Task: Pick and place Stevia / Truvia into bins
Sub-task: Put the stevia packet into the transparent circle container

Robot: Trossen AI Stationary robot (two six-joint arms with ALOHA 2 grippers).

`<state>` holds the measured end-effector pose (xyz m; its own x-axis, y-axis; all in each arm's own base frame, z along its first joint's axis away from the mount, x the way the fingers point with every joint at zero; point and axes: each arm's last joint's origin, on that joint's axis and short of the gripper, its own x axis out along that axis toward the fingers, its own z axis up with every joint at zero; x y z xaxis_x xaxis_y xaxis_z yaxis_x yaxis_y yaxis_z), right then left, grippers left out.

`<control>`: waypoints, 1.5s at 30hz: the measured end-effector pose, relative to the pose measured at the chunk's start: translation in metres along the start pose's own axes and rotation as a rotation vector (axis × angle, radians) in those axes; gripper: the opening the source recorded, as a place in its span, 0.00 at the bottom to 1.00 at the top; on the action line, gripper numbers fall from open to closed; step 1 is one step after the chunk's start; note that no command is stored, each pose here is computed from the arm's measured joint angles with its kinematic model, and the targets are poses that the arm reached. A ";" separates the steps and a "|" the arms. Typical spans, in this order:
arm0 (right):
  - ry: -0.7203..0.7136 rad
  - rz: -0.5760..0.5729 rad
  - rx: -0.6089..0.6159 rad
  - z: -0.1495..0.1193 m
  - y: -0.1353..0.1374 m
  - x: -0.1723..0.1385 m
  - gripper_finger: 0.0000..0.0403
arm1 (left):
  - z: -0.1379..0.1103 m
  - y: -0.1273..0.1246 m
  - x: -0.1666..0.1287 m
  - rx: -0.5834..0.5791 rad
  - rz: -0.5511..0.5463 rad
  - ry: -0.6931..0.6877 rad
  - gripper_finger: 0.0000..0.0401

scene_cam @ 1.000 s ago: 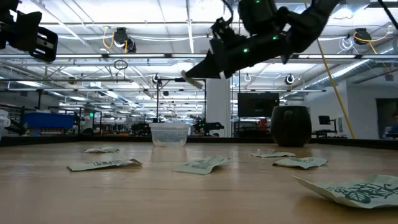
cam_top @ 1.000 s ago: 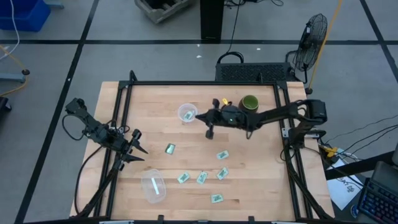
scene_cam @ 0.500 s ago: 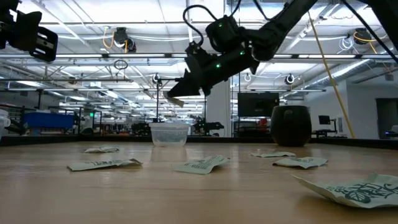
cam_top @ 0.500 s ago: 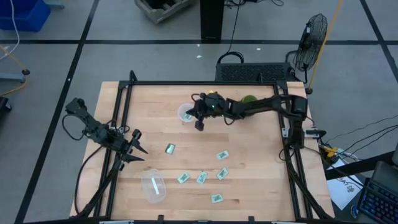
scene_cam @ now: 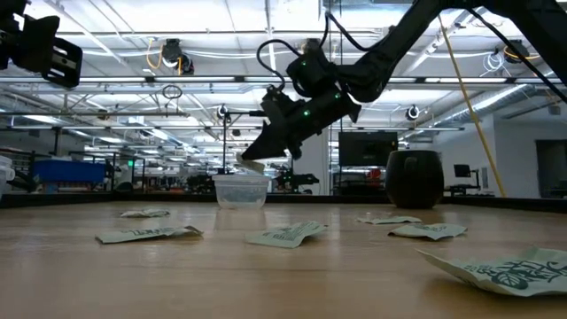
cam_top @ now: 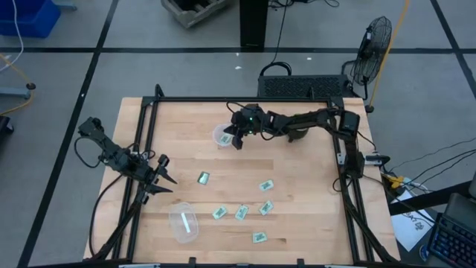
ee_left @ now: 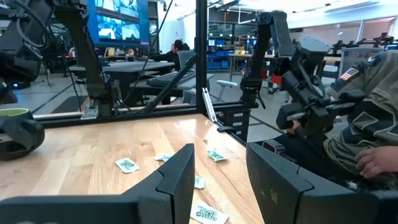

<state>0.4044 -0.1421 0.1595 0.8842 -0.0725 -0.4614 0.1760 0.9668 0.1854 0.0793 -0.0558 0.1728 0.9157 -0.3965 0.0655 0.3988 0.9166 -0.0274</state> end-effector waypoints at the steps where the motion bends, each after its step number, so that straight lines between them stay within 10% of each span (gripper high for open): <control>1: 0.006 0.018 0.016 0.000 0.000 0.000 0.00 | 0.000 0.000 0.000 0.000 0.000 0.000 0.37; 26: 0.007 0.053 0.000 -0.001 0.003 0.000 0.21 | 0.000 0.000 0.000 0.000 0.000 0.002 0.37; 45: 0.001 0.590 -0.211 0.009 0.099 -0.013 0.17 | 0.000 0.000 0.000 0.000 0.000 0.002 0.37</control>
<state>0.4138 -0.0480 0.1919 0.8059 0.4888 -0.3340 -0.4316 0.8713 0.2335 0.0793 -0.0558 0.1726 0.9158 -0.3966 0.0637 0.3988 0.9166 -0.0271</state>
